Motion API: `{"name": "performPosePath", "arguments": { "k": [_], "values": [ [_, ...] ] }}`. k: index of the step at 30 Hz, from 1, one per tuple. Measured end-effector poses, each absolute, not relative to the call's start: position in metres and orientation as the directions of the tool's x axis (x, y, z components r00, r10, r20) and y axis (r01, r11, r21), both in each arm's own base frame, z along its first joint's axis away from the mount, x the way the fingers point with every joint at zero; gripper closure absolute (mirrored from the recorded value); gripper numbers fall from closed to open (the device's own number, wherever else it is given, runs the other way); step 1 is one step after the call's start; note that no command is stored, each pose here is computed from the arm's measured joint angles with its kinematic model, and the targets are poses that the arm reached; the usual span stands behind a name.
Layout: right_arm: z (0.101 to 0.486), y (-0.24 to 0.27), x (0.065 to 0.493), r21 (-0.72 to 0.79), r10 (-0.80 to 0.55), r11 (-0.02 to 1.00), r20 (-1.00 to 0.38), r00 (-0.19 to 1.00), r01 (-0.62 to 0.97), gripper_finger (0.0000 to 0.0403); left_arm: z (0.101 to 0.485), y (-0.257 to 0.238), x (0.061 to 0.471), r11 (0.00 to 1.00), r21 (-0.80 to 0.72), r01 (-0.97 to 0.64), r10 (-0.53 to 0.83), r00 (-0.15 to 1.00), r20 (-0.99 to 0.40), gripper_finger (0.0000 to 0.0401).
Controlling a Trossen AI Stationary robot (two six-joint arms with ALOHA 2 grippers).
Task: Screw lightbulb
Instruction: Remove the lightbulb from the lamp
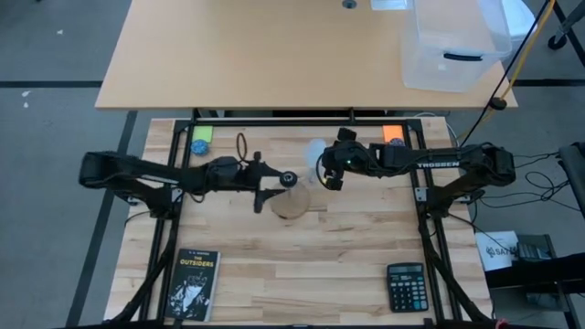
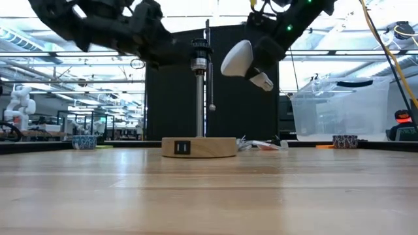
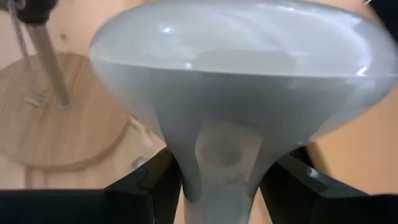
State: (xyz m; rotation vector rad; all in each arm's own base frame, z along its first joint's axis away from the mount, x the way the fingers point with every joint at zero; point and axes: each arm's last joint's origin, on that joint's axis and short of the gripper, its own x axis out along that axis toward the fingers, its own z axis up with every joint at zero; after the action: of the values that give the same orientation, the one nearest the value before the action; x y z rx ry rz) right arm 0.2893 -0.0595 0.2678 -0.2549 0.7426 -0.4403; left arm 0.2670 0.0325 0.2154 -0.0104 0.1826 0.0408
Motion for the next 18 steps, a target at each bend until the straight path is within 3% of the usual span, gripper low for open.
{"name": "performPosePath", "arguments": {
  "k": [11,18],
  "values": [
    [0.221,-0.060,0.292,-0.271,-0.405,0.902,-0.802,0.439,0.337,0.0228,0.250,0.021,0.208,0.937,0.111,-0.330,0.348,0.888,-0.299,0.0163],
    [0.198,-0.050,0.292,-0.203,-0.335,0.917,-0.859,0.386,0.343,0.0229,0.251,0.011,0.179,0.921,0.139,-0.363,0.388,0.883,-0.264,0.0259]
  ]
}}
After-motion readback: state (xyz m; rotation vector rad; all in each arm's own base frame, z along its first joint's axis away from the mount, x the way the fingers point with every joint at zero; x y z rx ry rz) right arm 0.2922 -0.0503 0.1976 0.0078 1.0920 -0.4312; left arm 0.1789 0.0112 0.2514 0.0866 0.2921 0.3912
